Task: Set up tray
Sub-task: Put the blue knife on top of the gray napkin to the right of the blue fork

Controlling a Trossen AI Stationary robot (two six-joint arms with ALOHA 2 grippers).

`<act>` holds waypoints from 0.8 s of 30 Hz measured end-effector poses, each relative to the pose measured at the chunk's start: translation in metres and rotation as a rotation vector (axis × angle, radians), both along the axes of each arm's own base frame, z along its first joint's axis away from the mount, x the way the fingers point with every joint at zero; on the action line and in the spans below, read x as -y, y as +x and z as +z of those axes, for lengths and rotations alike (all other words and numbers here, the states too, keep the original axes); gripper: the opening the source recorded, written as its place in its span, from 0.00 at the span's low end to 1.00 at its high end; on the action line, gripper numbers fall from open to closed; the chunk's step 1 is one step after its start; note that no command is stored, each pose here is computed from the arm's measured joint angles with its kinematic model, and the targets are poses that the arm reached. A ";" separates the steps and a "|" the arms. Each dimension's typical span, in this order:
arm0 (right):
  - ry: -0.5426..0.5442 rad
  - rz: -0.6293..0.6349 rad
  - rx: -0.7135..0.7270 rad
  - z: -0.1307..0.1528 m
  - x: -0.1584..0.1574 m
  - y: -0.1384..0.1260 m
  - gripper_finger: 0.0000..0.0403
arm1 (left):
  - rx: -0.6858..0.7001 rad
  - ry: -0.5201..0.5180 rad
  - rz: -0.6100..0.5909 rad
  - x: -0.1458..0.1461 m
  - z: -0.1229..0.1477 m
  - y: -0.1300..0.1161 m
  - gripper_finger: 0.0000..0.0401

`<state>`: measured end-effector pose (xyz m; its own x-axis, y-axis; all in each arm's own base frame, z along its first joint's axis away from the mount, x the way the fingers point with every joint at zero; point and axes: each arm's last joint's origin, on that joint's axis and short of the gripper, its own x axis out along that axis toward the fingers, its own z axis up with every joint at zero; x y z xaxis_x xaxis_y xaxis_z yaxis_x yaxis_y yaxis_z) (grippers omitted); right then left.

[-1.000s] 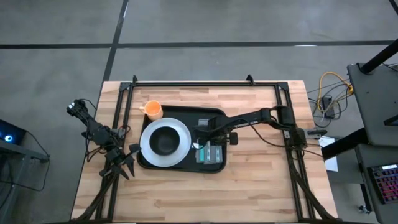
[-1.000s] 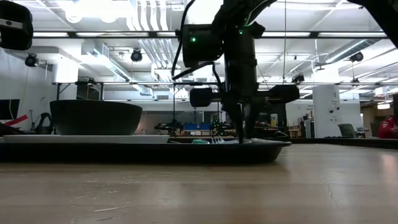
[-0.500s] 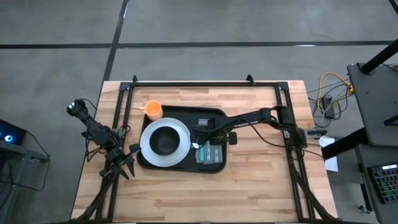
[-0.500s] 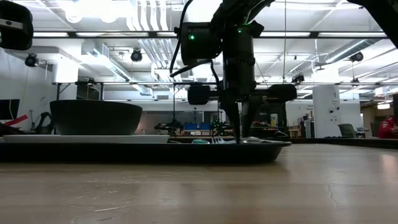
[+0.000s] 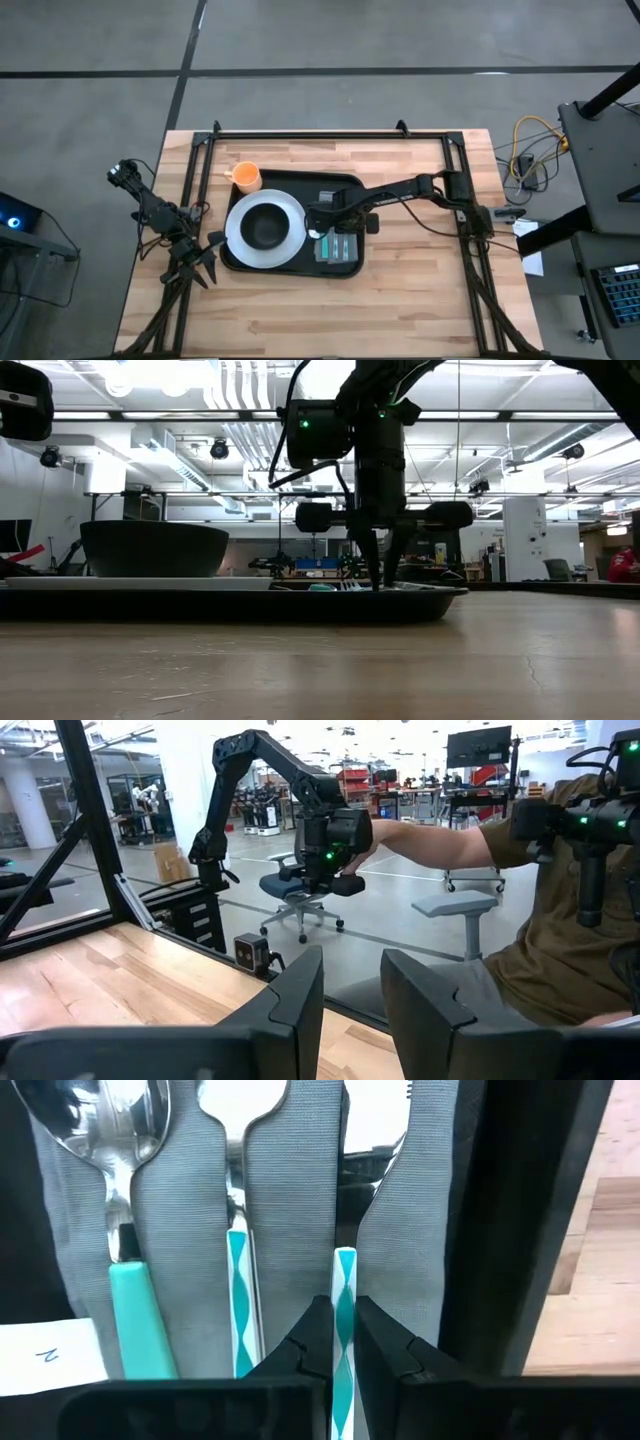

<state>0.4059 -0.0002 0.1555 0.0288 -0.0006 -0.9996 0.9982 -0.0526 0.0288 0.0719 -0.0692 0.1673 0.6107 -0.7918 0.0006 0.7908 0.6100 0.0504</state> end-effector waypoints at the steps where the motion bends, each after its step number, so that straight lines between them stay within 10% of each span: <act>1: 0.000 0.001 -0.001 0.000 0.000 0.000 0.03 | 0.000 0.000 0.000 0.000 0.000 0.000 0.21; 24: -0.002 0.029 -0.024 -0.008 0.000 0.001 0.17 | 0.000 0.000 0.000 0.000 0.000 0.000 0.21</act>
<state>0.4064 -0.0001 0.1470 0.0045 -0.0021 -1.0000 0.9997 -0.0234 0.0045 0.0719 -0.0692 0.1673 0.6106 -0.7920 0.0005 0.7909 0.6098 0.0503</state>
